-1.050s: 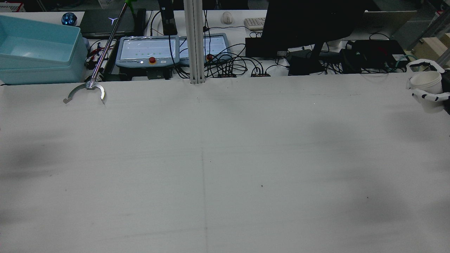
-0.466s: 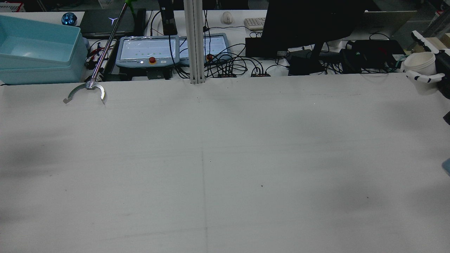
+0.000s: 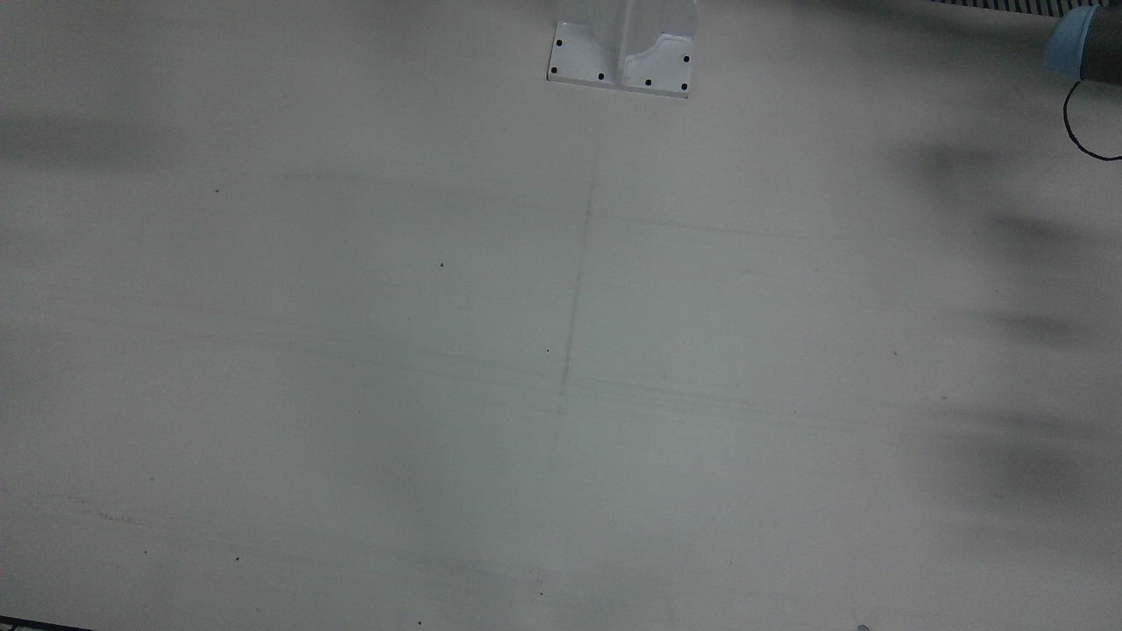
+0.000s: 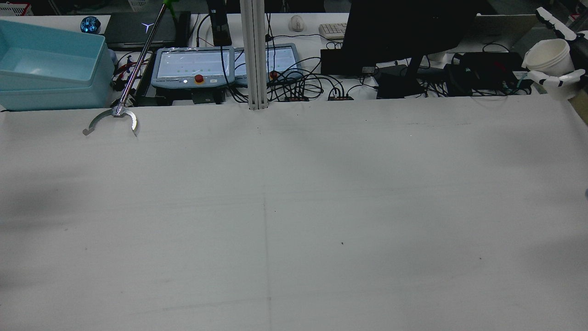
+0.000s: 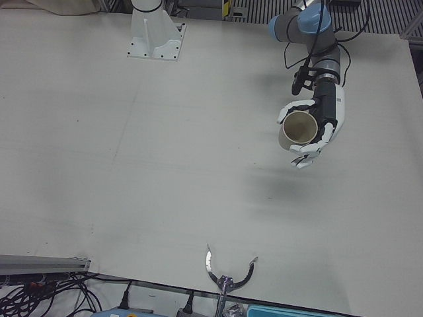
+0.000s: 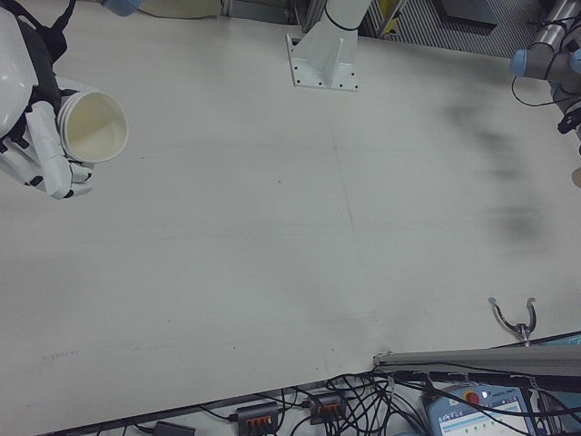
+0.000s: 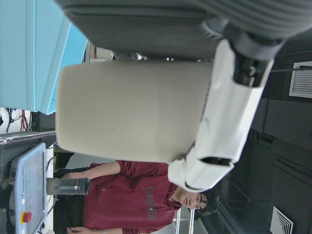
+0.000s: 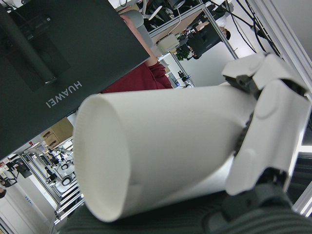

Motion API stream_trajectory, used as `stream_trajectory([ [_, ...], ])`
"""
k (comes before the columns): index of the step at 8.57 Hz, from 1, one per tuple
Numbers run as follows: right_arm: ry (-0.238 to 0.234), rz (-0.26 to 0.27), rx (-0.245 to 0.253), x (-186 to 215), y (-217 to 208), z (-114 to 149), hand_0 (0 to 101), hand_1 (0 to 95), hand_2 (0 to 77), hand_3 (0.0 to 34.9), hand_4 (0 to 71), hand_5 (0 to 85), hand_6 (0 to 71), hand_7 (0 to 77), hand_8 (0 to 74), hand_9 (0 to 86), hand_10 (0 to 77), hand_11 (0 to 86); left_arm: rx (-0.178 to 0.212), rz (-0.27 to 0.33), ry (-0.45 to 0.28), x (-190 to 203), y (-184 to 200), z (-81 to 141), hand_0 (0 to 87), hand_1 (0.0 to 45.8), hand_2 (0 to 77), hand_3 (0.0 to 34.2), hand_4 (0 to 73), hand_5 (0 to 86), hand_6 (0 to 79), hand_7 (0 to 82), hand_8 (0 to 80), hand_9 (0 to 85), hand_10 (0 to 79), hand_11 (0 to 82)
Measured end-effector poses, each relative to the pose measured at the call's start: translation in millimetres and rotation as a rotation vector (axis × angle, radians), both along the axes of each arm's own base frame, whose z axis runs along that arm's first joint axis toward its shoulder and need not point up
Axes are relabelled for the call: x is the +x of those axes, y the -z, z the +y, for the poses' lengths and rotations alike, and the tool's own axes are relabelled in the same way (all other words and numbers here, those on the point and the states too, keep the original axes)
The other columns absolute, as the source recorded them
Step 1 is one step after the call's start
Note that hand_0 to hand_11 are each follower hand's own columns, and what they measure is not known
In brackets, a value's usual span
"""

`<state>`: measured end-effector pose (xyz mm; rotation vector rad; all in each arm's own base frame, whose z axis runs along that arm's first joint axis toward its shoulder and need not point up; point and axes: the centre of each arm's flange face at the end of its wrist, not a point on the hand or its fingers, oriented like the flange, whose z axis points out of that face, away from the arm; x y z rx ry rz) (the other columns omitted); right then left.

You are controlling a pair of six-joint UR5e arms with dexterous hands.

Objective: Pour water
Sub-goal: 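Lift the white cup with the right hand and raise it high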

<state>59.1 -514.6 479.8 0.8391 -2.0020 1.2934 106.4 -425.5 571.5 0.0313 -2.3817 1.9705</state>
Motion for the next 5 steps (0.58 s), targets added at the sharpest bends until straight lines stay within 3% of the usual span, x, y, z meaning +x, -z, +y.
stream_trajectory([
  [2, -0.022, 0.025, 0.037, -9, 21, 4, 56, 15.8, 45.3, 0.0, 0.0, 2.7, 53.5, 55.6, 31.6, 44.7, 52.9, 69.8, 0.001, -0.003, -0.012, 1, -6, 0, 80.2, 31.6, 34.9, 0.0, 15.8, 25.1, 21.3, 42.0, 13.1, 22.4, 13.6, 24.0],
  [4, -0.016, -0.013, 0.072, -43, 50, 9, 56, 16.4, 45.3, 0.0, 0.5, 2.7, 43.6, 55.6, 32.7, 44.2, 54.5, 69.3, 0.005, -0.009, -0.040, 5, -8, 1, 80.2, 31.6, 34.9, 0.0, 15.8, 25.1, 21.3, 42.0, 13.1, 22.4, 13.6, 24.0],
  [5, -0.009, -0.037, 0.083, -65, 62, 9, 56, 16.4, 45.3, 0.0, 0.5, 2.7, 46.4, 54.0, 32.7, 44.7, 54.0, 69.8, 0.006, -0.017, -0.056, 9, -8, 2, 80.2, 31.6, 34.9, 0.0, 15.8, 25.1, 20.7, 42.0, 13.1, 22.4, 13.6, 24.0],
])
